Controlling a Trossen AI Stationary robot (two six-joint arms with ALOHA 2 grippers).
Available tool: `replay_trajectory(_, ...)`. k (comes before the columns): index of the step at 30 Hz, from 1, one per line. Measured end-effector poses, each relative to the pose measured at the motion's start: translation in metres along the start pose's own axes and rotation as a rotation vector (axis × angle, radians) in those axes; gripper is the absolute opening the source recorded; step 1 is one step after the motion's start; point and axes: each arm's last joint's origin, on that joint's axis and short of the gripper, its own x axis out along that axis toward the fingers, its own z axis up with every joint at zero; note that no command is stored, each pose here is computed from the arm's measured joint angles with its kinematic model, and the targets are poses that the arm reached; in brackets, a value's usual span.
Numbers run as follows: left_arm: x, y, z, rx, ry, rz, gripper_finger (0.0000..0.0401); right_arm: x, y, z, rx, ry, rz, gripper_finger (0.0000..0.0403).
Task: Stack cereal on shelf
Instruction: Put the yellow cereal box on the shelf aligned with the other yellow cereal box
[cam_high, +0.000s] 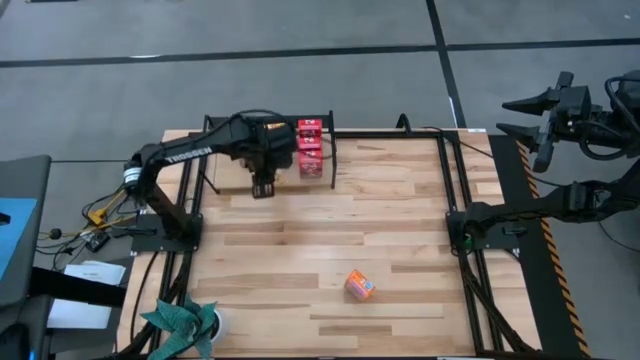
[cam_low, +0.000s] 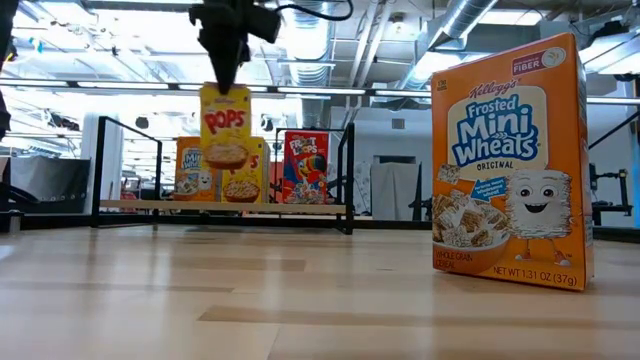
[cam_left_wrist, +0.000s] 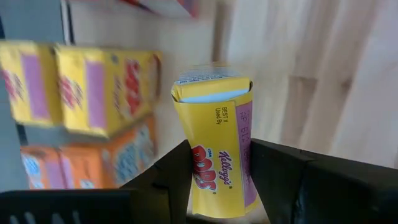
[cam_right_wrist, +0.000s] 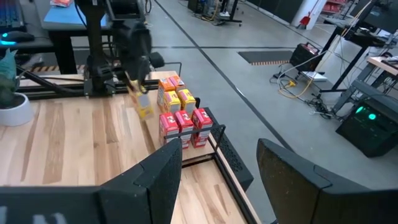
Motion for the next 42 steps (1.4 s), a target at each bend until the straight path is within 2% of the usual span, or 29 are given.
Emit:
replay_trajectory(7,0.006,0.016,0.006,0.146,-0.064,0.029,0.0136,0.000,0.000,0.000,0.000,0.000,-0.001,0.0232)
replay_trajectory(15,0.017,0.024,0.007,0.239,-0.029,-0.015,0.0136,0.000,0.000,0.000,0.000,0.000,-0.001,0.0232)
replay_trajectory(19,0.029,0.030,0.011,0.262,-0.024,-0.053,0.0136,0.000,0.000,0.000,0.000,0.000,-0.003,0.0232)
replay_trajectory(27,0.051,0.044,0.011,0.232,0.016,-0.103,0.0136,0.000,0.000,0.000,0.000,0.001,-0.004,0.0232)
replay_trajectory(35,0.064,0.044,0.004,0.247,0.068,-0.111,0.0136,0.000,0.000,0.000,-0.001,0.000,-0.003,0.0232)
replay_trajectory(42,0.065,0.045,0.007,0.250,0.045,-0.086,0.0136,0.000,0.000,0.000,-0.008,0.001,-0.003,0.0232)
